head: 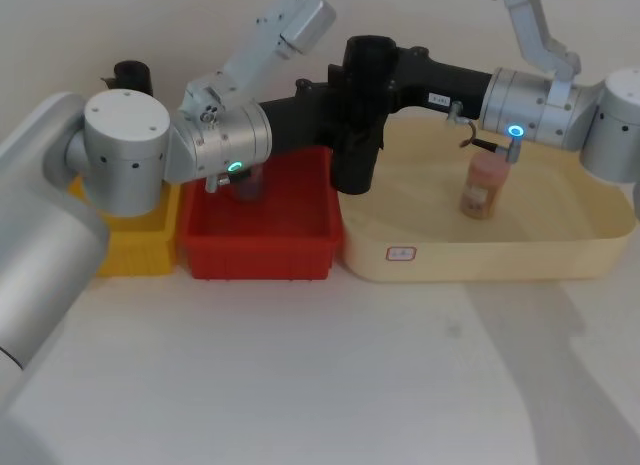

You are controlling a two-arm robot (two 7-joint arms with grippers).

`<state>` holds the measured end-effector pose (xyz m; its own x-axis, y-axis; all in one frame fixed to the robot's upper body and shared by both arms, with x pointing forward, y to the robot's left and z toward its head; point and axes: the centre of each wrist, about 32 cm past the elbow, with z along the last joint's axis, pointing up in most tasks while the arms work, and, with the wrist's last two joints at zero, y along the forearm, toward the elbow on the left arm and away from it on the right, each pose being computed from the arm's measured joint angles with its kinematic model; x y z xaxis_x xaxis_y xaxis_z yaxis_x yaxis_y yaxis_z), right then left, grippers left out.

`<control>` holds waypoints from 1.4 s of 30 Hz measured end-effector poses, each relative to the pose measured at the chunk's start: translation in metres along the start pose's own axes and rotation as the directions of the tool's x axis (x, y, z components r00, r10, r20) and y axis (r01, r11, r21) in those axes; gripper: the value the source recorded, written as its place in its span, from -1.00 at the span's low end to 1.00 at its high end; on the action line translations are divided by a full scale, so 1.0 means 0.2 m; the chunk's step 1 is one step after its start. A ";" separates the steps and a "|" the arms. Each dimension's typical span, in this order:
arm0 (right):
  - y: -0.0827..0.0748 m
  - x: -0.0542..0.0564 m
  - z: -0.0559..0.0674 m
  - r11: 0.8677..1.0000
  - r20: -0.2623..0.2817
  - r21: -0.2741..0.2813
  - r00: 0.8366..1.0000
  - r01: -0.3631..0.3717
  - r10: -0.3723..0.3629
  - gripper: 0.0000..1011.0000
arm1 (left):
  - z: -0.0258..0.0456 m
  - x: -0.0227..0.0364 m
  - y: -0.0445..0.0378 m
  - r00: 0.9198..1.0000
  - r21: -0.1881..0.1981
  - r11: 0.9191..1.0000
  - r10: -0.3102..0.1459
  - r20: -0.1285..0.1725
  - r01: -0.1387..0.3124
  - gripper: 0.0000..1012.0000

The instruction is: Pick up the garbage bag with the one hand and transfer it to the other hand.

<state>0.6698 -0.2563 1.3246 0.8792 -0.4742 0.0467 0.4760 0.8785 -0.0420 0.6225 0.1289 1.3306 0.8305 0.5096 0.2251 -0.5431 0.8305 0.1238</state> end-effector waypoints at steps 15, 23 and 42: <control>0.00 0.00 0.00 1.000 0.000 0.000 1.000 0.000 0.000 0.06 | 0.000 0.000 0.000 1.000 0.000 1.000 -0.001 0.000 0.001 -0.14; 0.00 0.00 0.01 1.000 0.007 -0.003 1.000 0.015 -0.015 0.05 | 0.000 0.000 0.000 1.000 0.000 1.000 -0.001 0.000 0.001 0.30; -0.03 -0.08 0.07 0.976 0.080 -0.037 0.974 0.216 -0.213 0.06 | 0.000 0.000 0.000 1.000 0.000 1.000 0.000 0.000 0.000 0.98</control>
<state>0.6531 -0.2541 1.3374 0.7530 -0.6441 0.1347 0.6554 0.7523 -0.0673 0.6225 0.1290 1.3305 0.8306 0.5094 0.2250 -0.5430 0.8305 0.1239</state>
